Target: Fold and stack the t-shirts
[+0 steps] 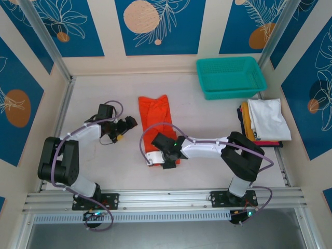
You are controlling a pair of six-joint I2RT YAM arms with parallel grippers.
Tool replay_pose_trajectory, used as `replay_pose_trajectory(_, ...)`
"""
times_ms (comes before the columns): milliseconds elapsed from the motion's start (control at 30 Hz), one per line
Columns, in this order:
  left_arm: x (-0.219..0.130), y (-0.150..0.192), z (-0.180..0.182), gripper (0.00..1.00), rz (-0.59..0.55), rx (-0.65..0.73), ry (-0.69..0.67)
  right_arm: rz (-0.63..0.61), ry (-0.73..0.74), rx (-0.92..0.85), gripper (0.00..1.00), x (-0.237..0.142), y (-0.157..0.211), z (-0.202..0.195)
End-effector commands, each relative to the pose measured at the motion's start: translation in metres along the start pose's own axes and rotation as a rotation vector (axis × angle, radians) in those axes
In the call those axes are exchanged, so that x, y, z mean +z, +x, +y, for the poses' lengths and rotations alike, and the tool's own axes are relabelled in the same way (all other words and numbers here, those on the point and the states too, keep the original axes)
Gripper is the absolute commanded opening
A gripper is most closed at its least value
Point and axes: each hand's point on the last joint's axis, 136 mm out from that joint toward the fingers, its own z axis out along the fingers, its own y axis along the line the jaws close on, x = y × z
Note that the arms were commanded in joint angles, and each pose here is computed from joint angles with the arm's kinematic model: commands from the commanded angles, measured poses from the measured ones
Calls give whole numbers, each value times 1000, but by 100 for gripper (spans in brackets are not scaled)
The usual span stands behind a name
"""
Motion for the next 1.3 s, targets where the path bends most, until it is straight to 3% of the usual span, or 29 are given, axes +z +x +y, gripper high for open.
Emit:
replay_pose_trajectory(0,3,1,1,100,14,-26,25,61,-42,8,0,1,13,13)
replay_pose_trajectory(267,31,8,-19,99,63,4,61,5,-183,115,0,-31,6,47)
replay_pose_trajectory(433,51,-1,-35,74,60,16,83,-8,-218,164,0,-46,5,61)
replay_pose_trajectory(700,73,-22,-64,54,77,20,139,-4,-246,202,0,-47,7,70)
replay_pose_trajectory(1000,31,-22,-58,64,13,59,-23,2,-233,200,0,-46,9,67)
replay_pose_trajectory(1267,50,-23,-83,57,43,91,65,-9,-233,189,0,-44,6,65)
